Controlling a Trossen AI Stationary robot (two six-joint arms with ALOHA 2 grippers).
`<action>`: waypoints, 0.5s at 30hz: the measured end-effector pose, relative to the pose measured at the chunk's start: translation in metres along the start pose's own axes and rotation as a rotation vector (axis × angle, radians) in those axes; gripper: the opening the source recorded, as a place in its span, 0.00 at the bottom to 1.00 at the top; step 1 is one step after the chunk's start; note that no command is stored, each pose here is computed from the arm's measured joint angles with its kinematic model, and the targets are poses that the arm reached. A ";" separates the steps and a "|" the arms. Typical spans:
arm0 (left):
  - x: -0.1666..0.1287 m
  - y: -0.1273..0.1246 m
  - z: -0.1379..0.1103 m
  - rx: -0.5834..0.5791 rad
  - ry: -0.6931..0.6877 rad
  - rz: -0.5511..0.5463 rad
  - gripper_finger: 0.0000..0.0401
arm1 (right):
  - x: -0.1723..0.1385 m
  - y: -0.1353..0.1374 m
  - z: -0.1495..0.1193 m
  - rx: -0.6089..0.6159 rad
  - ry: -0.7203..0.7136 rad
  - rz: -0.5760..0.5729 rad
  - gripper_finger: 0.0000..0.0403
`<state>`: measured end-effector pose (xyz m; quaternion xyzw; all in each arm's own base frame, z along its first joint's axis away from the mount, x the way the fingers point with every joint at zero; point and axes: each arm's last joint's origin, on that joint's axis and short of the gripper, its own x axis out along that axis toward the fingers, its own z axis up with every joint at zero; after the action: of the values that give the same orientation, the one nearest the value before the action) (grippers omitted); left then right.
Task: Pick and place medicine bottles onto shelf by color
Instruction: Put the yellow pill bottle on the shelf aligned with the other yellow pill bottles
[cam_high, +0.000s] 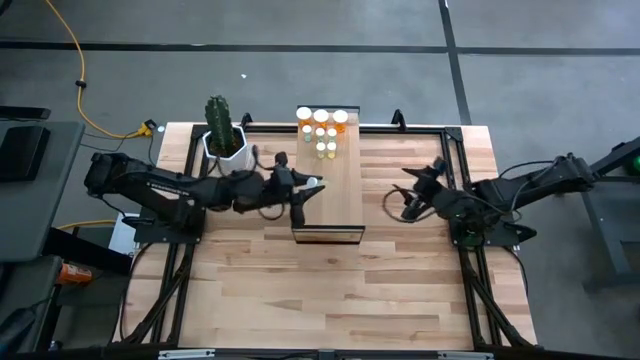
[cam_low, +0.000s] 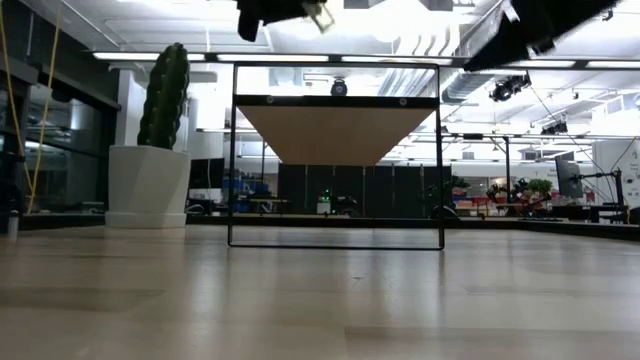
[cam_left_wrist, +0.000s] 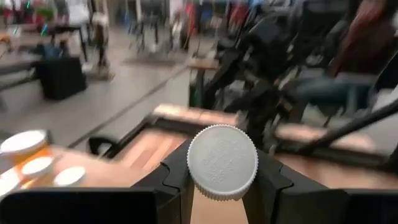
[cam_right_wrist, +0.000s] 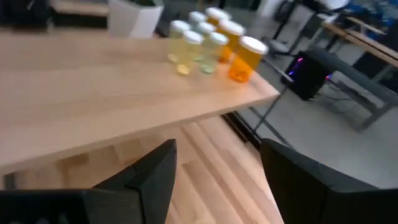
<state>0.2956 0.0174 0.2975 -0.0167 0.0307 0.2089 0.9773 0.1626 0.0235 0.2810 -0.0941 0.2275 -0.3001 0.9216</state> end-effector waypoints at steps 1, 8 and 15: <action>0.002 0.002 0.003 0.014 0.039 0.012 0.22 | -0.001 -0.001 -0.010 0.032 -0.027 -0.017 0.56; 0.008 0.023 0.012 0.061 0.203 0.098 0.23 | 0.007 0.002 -0.052 0.208 -0.210 0.006 0.56; 0.011 0.053 0.001 0.020 0.344 0.204 0.23 | 0.015 0.004 -0.066 0.272 -0.276 -0.012 0.56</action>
<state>0.2837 0.0702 0.2971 -0.0393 0.2008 0.3006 0.9315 0.1442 0.0156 0.2167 -0.0101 0.0559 -0.3179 0.9464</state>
